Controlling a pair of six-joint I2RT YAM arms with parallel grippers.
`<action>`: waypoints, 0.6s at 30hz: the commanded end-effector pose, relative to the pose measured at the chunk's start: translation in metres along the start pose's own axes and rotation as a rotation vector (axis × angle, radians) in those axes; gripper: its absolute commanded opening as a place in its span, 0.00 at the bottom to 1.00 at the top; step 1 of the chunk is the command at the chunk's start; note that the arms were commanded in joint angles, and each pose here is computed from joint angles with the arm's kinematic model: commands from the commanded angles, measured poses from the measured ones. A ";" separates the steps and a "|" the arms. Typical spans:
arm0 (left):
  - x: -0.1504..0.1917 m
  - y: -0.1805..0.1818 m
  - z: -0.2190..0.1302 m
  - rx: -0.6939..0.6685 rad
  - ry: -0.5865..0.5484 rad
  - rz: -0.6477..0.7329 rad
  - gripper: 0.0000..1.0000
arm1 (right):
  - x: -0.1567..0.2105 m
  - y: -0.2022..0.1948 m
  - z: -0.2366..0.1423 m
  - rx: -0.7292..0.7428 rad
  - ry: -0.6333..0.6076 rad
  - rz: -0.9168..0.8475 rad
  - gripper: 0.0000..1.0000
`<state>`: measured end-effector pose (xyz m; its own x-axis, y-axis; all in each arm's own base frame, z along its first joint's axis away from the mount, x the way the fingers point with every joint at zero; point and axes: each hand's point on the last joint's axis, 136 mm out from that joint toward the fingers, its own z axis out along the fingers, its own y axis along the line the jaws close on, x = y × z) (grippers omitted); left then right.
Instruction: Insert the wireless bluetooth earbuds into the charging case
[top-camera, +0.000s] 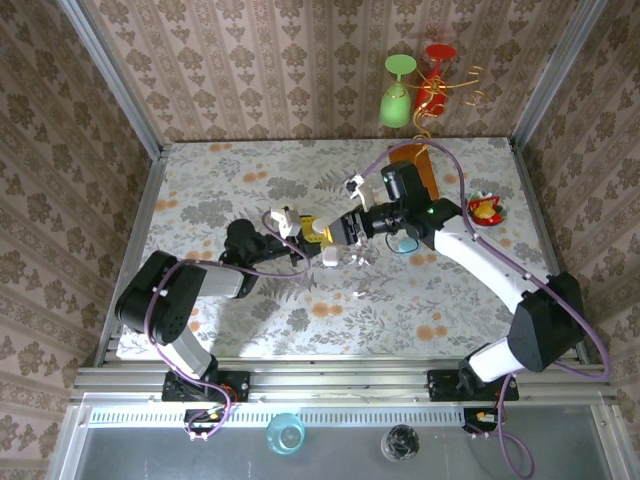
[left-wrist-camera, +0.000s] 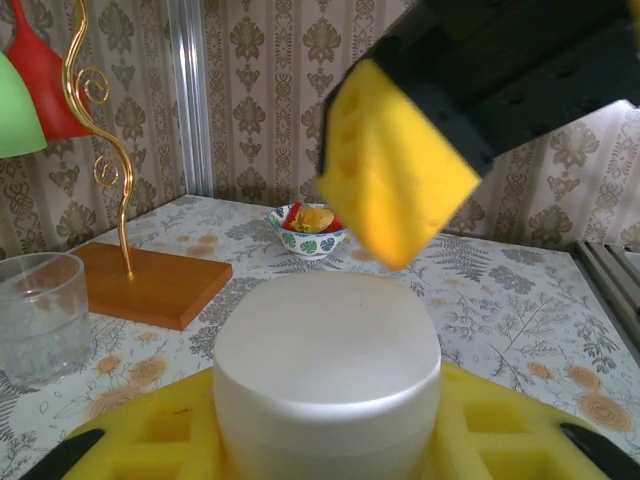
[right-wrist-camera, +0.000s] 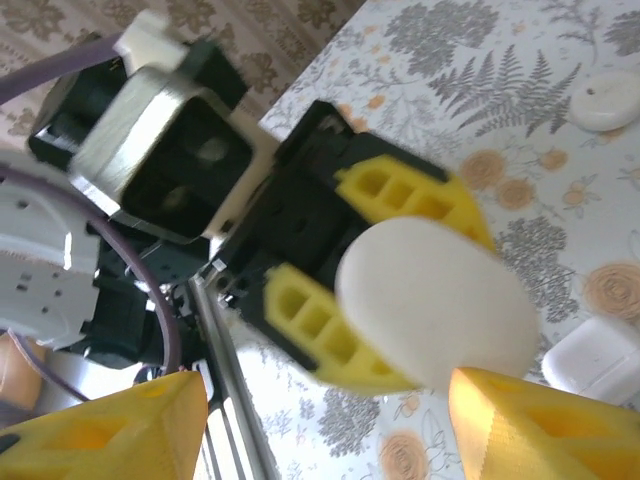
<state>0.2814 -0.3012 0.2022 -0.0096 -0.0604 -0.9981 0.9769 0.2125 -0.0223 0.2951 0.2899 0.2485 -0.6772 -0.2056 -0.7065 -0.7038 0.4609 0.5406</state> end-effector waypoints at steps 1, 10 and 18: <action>-0.016 0.006 -0.002 -0.057 -0.040 0.065 0.26 | -0.017 0.005 -0.023 0.041 -0.123 0.017 0.67; -0.044 0.015 0.002 -0.197 -0.098 0.183 0.25 | -0.028 -0.013 -0.028 -0.067 -0.244 0.488 0.74; -0.056 0.007 0.013 -0.233 -0.130 0.178 0.26 | -0.041 -0.010 -0.016 -0.246 -0.252 0.622 0.75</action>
<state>0.2915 -0.3090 0.2384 0.1339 -0.0965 -0.9863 0.9101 0.4058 0.0838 0.3234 0.2707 0.2620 -0.9011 0.2500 -0.3543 -0.2613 0.3391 0.9038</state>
